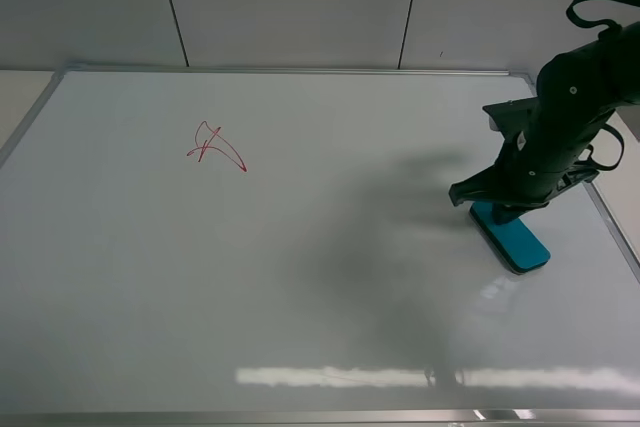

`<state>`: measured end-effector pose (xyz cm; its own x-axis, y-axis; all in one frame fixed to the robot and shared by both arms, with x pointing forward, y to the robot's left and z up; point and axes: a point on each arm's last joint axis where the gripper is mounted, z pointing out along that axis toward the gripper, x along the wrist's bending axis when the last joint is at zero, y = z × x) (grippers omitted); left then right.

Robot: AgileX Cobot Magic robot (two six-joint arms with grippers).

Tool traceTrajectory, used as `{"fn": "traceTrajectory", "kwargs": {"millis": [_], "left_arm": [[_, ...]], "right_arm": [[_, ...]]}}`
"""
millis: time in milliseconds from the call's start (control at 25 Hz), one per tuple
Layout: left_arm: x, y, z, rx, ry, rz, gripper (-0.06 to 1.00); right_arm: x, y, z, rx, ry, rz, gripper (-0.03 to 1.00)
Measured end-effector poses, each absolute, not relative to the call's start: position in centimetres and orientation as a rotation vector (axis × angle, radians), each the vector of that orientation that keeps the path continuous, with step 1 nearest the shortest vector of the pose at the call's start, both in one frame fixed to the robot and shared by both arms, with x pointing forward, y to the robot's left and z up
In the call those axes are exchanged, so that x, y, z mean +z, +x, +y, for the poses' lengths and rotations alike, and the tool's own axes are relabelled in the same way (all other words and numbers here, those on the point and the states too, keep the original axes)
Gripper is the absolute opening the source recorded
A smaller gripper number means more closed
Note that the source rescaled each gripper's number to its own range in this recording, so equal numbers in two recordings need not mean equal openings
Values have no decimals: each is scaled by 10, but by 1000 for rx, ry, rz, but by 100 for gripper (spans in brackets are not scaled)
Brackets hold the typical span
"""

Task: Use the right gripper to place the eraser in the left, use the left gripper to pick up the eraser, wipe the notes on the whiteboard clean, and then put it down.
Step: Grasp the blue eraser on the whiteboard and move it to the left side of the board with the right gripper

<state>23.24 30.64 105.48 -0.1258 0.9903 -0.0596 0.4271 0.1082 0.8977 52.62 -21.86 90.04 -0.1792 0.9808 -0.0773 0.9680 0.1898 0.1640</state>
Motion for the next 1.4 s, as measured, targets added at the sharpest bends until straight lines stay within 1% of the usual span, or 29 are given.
{"fn": "traceTrajectory", "kwargs": {"millis": [120,240,600,880,1120,1400], "left_arm": [[1055,232,306,978,1407,1659,100],[1055,232,306,978,1407,1659,100],[1055,232,306,978,1407,1659,100],[1055,232,306,978,1407,1659,100],[1055,232,306,978,1407,1659,100],[1055,232,306,978,1407,1659,100]], "right_arm": [[900,526,-211,148,1912,2286,0],[901,524,-194,273,2058,2213,0],[898,509,-115,707,2293,2066,0],[876,491,-60,941,2364,1904,0],[864,486,-16,1061,2307,1910,0],[869,491,49,1136,2313,2047,0]]}}
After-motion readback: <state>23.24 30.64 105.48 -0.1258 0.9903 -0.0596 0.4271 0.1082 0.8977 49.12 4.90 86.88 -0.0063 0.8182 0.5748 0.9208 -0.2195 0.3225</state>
